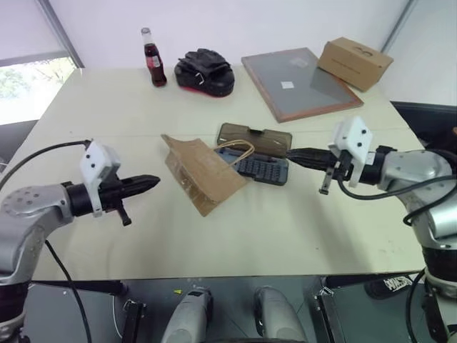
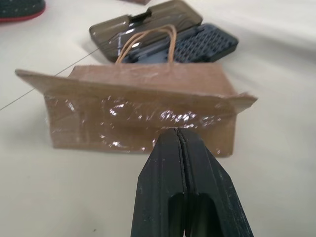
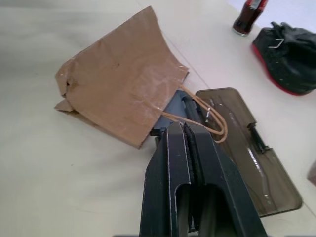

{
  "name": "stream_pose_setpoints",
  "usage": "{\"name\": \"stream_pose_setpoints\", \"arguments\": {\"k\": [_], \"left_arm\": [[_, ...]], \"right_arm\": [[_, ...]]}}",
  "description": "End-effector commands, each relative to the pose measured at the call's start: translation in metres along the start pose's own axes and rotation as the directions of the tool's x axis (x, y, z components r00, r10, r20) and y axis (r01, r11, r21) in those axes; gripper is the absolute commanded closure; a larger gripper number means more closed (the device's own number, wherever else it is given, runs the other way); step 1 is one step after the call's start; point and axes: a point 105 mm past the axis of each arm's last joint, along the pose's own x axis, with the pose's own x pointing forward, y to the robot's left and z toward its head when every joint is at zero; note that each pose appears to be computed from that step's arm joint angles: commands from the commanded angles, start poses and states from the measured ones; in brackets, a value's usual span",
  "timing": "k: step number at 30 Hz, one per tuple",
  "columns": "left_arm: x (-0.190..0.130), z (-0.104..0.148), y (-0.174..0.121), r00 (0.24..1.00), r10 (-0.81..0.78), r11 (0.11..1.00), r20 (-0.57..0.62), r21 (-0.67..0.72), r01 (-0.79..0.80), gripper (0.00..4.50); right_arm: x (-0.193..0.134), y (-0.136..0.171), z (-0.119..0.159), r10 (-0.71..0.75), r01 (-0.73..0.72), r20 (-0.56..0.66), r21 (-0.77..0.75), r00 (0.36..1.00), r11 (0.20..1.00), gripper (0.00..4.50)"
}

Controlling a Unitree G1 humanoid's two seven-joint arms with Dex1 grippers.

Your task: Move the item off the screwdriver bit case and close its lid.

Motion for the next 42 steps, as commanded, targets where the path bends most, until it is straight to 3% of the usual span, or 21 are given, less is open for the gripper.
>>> {"name": "stream_pose_setpoints", "arguments": {"k": [1,25,31,36,41,42], "left_arm": [[-0.004,0.009,0.0,1.0,0.003,0.999,0.009,0.05,-0.003,4.5],[0.015,0.016,0.011,0.998,0.036,0.989,0.058,0.142,-0.044,4.5],[0.026,0.011,0.012,1.0,0.003,0.95,0.003,0.313,-0.003,4.5],[0.035,0.023,0.022,1.0,-0.013,0.9,0.012,0.436,0.007,4.5],[0.039,0.031,0.033,0.997,-0.003,0.93,0.075,0.367,-0.025,4.5],[0.041,0.034,0.035,0.996,-0.006,0.937,0.094,0.349,-0.027,4.25]], "right_arm": [[-0.001,0.002,0.015,0.008,-0.007,0.03,-0.052,1.0,0.999,4.47],[0.006,0.009,0.013,-0.008,0.01,0.029,-0.053,1.0,0.999,4.47],[0.008,0.01,0.013,-0.015,0.017,0.028,-0.052,0.999,0.999,4.47],[0.01,0.01,0.013,-0.036,0.038,0.038,-0.055,0.999,0.998,4.47],[0.01,0.01,0.013,-0.063,0.065,0.045,-0.054,0.997,0.996,4.47],[0.01,0.01,0.013,-0.069,0.071,0.045,-0.054,0.997,0.996,4.49]]}}
